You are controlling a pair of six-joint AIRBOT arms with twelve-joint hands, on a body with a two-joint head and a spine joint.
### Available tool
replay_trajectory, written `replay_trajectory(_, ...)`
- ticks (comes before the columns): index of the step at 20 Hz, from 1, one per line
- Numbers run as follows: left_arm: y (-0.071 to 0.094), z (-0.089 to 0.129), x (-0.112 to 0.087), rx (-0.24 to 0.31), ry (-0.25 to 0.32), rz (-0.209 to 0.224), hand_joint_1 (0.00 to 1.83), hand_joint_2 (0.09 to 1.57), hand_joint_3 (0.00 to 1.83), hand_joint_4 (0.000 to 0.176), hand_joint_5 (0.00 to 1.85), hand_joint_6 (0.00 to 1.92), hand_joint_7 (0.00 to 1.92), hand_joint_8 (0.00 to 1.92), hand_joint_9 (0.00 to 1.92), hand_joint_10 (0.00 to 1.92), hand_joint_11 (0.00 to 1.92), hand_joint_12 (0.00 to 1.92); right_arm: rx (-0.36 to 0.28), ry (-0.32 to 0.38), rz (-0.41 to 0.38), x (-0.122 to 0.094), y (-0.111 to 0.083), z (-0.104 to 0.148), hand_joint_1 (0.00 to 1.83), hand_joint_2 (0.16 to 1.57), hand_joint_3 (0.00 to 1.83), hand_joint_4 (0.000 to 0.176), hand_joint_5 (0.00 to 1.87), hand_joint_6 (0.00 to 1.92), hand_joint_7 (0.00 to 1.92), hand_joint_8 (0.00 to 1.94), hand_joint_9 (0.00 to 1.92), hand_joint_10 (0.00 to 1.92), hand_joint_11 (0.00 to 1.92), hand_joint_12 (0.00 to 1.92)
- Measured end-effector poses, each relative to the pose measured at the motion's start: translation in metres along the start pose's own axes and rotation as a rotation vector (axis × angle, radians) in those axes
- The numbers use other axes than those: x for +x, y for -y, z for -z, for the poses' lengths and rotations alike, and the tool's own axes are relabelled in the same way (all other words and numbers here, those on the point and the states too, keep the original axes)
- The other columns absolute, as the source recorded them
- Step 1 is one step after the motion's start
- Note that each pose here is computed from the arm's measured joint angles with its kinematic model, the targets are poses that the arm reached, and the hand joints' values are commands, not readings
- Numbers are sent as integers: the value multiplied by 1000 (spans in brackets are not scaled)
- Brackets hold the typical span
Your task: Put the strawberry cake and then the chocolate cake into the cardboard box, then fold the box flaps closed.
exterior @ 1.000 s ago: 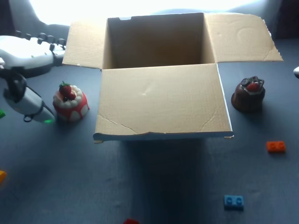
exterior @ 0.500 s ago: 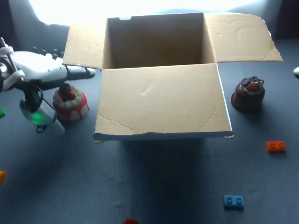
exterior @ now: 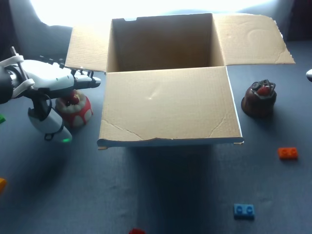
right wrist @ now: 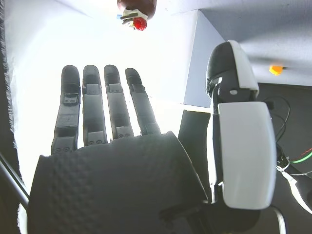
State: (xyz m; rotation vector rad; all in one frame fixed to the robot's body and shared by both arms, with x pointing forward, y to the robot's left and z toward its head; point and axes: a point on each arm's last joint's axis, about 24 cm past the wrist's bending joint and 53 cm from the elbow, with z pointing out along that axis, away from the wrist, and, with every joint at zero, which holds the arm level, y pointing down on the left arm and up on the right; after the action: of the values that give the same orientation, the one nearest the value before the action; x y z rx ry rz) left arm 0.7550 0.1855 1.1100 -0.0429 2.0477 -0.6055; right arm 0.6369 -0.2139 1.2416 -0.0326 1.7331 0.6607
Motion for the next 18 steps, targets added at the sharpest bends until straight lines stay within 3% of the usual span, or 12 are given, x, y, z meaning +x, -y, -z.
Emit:
replay_trajectory(2, -1, -4, -1, -4, 4, 0, 960, 955, 14, 56, 3, 1, 0, 0, 6, 2, 0, 315, 0, 0, 0, 0, 0, 0, 430, 1072, 0, 0, 111, 4, 128, 6, 175, 4, 0, 492)
replay_trajectory(7, -3, -10, 2, -11, -1, -2, 919, 1011, 13, 42, 6, 1, 22, 2, 60, 9, 0, 515, -1, 0, -1, 0, -1, 0, 485, 1065, 0, 0, 130, 6, 159, 6, 183, 4, 0, 480)
replay_trajectory(9, -7, -10, 4, -18, -4, -3, 916, 1043, 17, 36, 28, 6, 59, 8, 121, 21, 0, 687, -2, 1, -1, 0, -1, 0, 434, 1069, 0, 0, 133, 4, 145, 1, 172, 1, 0, 511)
replay_trajectory(11, -10, -9, 5, -25, -5, -4, 915, 1065, 18, 47, 80, 16, 123, 14, 190, 32, 0, 850, -4, 4, -1, -1, -1, 0, 432, 1051, 0, 2, 149, 6, 154, 4, 158, 3, 0, 493)
replay_trajectory(15, -11, -9, 4, -26, -1, -3, 969, 1081, 6, 49, 219, 25, 305, 25, 361, 49, 0, 1157, -7, 12, -1, -2, -2, 0, 463, 1045, 0, 0, 129, 1, 145, 0, 162, 0, 0, 414)
replay_trajectory(17, -11, -9, 4, -26, -3, -1, 1061, 1044, 0, 47, 387, 14, 540, 40, 546, 238, 60, 1411, -7, 12, -1, -3, -2, 0, 439, 1053, 3, 0, 125, 0, 116, 0, 140, 0, 0, 418)
replay_trajectory(18, -10, -9, 4, -26, -2, 2, 1085, 1032, 0, 46, 462, 11, 605, 42, 526, 478, 86, 1477, -7, 13, 0, -3, -2, 0, 452, 1052, 2, 0, 131, 2, 122, 3, 142, 1, 0, 413)
